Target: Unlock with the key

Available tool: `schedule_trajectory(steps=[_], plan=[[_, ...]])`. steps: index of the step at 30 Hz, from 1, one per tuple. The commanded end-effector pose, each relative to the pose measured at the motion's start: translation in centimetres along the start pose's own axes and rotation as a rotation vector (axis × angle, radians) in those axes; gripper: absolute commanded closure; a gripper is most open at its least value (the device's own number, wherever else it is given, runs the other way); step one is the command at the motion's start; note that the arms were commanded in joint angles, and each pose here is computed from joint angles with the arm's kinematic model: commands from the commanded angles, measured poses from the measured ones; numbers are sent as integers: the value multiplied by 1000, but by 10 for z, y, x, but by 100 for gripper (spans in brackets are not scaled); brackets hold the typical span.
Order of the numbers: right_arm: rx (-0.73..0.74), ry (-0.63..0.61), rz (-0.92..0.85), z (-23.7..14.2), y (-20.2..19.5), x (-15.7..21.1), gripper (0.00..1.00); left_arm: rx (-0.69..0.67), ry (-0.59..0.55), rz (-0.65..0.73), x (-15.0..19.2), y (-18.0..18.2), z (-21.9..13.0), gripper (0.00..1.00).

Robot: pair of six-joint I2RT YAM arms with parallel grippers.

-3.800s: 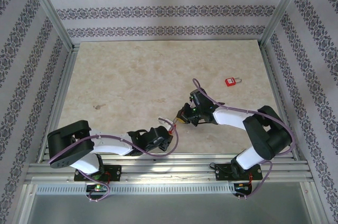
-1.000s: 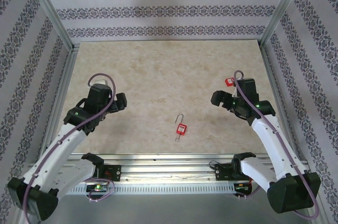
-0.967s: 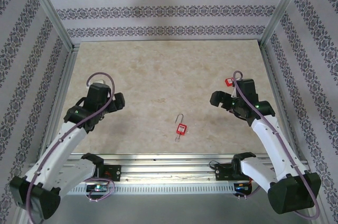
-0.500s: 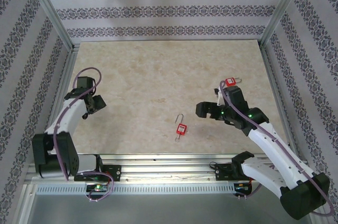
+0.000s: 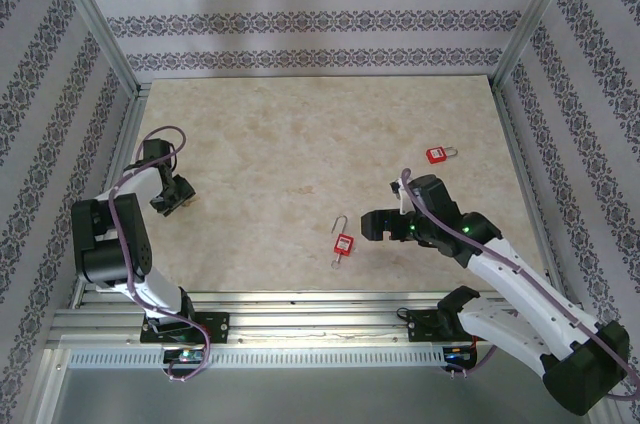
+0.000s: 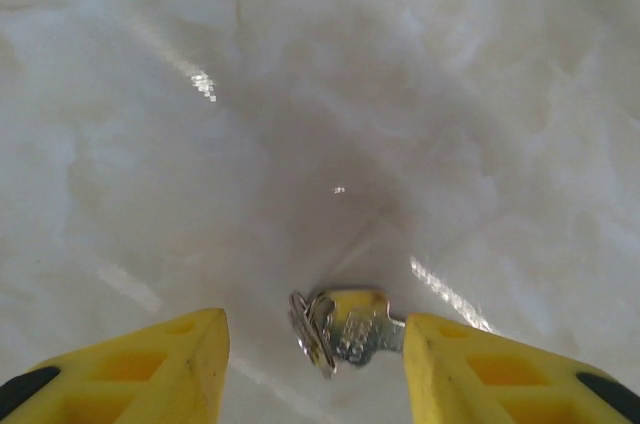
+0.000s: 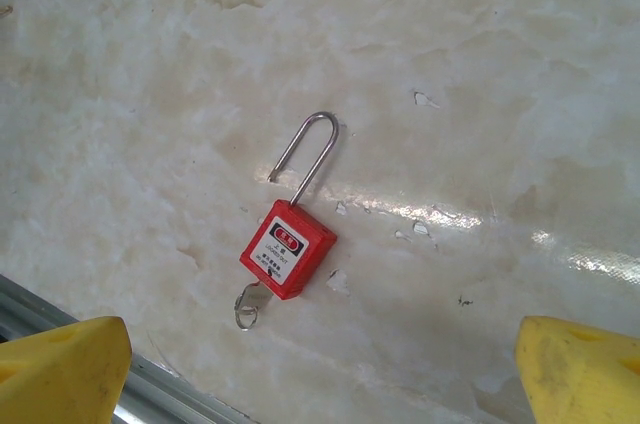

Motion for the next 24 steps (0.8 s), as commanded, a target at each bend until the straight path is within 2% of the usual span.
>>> schedule_trajectory(steps=[1,5,12,21,24], plan=[[-9,-9,-11,1,1,2,2,22,-25,-32,-12,-4,4,54],[-4,-5,-9,2,1,2,2,17,-24,-33,-11,-3,9,57],[-8,6,-16,5,5,2,2,31,-17,-35,-9,-3,16,71],[2,9,-8,11,5,0,2,107,-20,-39,-1,-10,7,100],[-9,-2,3,13,9,-3,2,184,-39,-58,4,-17,-3,100]])
Point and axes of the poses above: each hand's point on the last joint's axis, 136 mm out from that joint toward the fingers, its own z axis out along the fingers, its own y axis along the line the jaws close on, x = y × z, the point moved 2 cm from there along -z, back along the fingers, and after that the axes turned 5 degrees about z, right-handed, at the moved point
